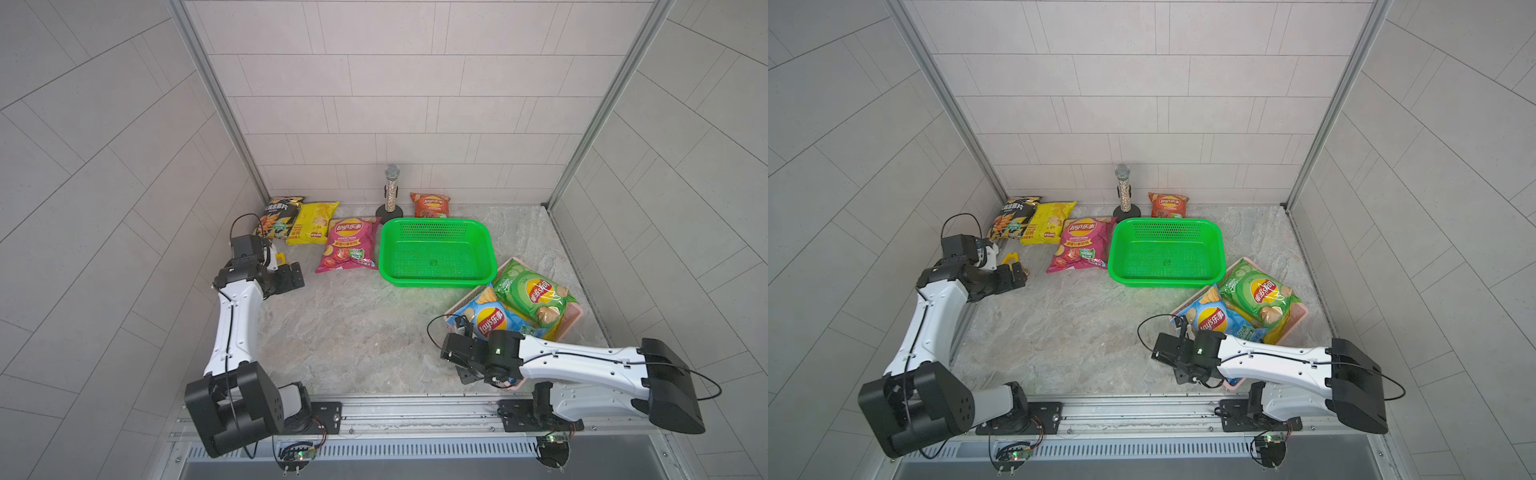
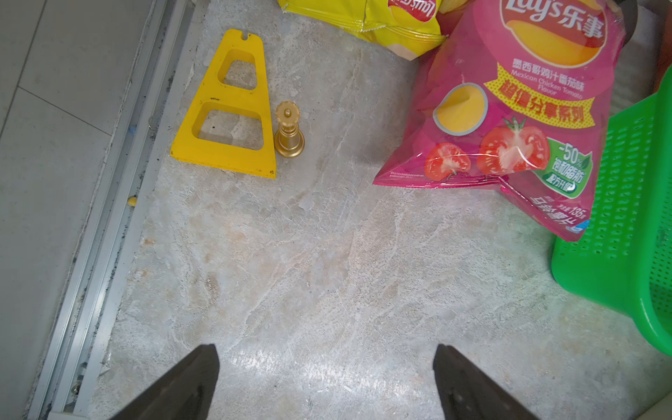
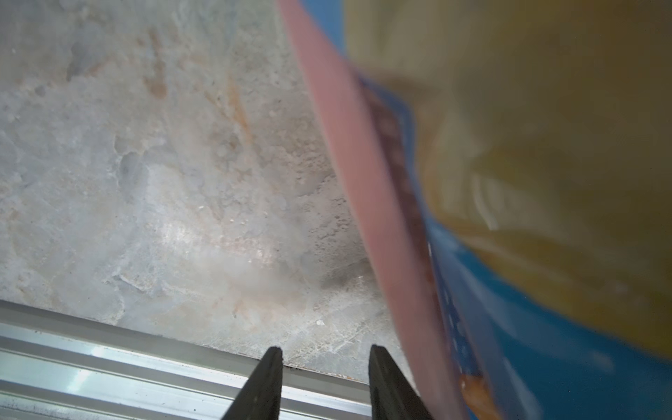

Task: Put the potato chips into the basket
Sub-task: Move the basket to the corner of the board.

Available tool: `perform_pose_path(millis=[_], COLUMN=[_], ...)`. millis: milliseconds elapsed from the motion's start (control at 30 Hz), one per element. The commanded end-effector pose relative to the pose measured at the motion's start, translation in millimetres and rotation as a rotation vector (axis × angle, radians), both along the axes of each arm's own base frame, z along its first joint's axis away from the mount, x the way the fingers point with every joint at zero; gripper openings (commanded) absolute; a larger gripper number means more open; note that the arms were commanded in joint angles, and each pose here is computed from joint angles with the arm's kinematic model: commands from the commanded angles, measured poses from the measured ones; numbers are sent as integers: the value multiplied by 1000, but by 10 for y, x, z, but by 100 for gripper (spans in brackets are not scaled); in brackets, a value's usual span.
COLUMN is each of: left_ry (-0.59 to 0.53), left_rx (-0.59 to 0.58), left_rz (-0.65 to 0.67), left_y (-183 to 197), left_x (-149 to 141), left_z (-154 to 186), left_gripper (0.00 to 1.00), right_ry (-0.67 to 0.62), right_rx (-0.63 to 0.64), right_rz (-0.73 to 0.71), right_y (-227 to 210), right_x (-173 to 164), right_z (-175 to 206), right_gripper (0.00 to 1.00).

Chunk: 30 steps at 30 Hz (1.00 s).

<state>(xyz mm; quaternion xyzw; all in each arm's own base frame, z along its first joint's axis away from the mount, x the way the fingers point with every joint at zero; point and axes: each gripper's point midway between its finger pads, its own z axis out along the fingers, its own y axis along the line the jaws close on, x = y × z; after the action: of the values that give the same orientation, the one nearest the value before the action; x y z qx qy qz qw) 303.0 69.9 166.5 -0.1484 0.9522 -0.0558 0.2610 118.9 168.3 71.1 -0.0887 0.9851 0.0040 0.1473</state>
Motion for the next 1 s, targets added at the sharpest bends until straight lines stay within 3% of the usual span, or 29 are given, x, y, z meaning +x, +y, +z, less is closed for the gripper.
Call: perform_pose_path(millis=[0,133,633,967], left_ry=[-33,-34,-37,-40], left_rx=[4,2,-6,-6], left_rz=[-15,-20,-26,-26], left_y=[-1,-16,-34,-35], left_x=[14,11,15,12], left_z=[115,117,119,126], left_gripper=[100,100,100,100], right_ry=[-75,-121,-282,-311], right_rx=[-75,-63,181,167], right_rz=[-121,-196,-510,-684], right_y=[-327,-472,-1046,-1391], right_x=[66,83,141,204], right_z=[41,47,-68,-90], right_gripper=[45,46,45,45])
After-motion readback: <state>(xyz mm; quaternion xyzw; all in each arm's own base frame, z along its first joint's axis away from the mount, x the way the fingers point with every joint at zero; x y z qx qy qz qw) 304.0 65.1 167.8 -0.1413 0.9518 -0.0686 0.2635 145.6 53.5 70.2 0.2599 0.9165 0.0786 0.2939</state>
